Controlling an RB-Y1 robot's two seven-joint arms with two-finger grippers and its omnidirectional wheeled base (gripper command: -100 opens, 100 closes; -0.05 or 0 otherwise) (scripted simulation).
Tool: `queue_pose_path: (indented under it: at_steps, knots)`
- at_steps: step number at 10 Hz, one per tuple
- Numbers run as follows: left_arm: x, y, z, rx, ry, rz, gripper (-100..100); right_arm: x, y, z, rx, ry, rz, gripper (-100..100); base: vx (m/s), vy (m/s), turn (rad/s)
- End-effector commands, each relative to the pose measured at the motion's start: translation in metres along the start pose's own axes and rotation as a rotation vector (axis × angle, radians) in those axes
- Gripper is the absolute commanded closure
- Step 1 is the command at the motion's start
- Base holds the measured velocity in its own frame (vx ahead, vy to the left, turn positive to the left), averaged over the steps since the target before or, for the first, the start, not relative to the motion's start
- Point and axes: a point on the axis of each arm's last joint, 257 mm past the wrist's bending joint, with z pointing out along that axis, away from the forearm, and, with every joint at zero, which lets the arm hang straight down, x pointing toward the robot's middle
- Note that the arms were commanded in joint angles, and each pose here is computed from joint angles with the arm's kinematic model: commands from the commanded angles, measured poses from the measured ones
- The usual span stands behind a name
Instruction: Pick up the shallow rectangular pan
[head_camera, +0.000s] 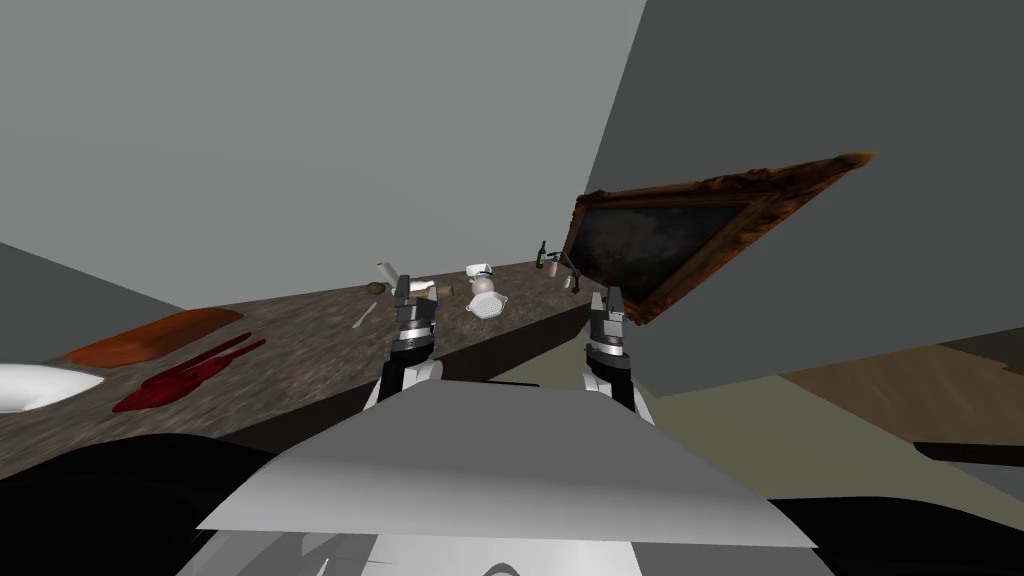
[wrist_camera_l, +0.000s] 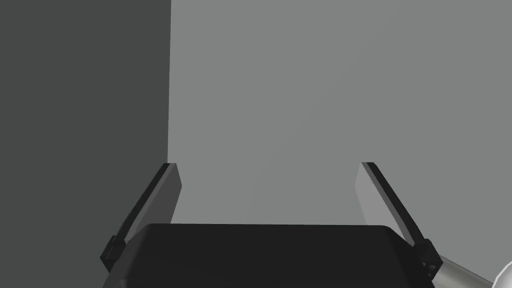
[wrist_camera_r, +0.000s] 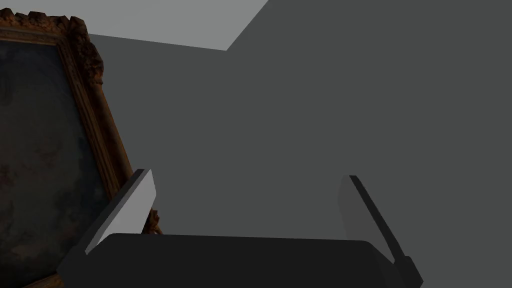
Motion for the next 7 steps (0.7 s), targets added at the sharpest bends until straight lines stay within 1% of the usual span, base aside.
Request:
queue_pose_path:
  at_steps: [1, 4, 5, 7]
  knots:
    - [0.001, 0.002, 0.001, -0.010, 0.029, 0.012, -100, 0.000, 0.000, 0.000, 0.000, 0.000, 0.000, 0, -0.023, -0.027, -0.028]
    - [-0.001, 0.013, 0.004, -0.047, 0.079, 0.032, -100, 0.000, 0.000, 0.000, 0.000, 0.000, 0.000, 0, -0.055, -0.067, -0.044]
    - [-0.004, 0.018, 0.006, -0.066, 0.090, 0.035, -100, 0.000, 0.000, 0.000, 0.000, 0.000, 0.000, 0, -0.045, -0.082, -0.060]
    - [-0.013, 0.029, 0.008, -0.111, 0.100, 0.038, -100, 0.000, 0.000, 0.000, 0.000, 0.000, 0.000, 0, -0.056, -0.115, -0.074]
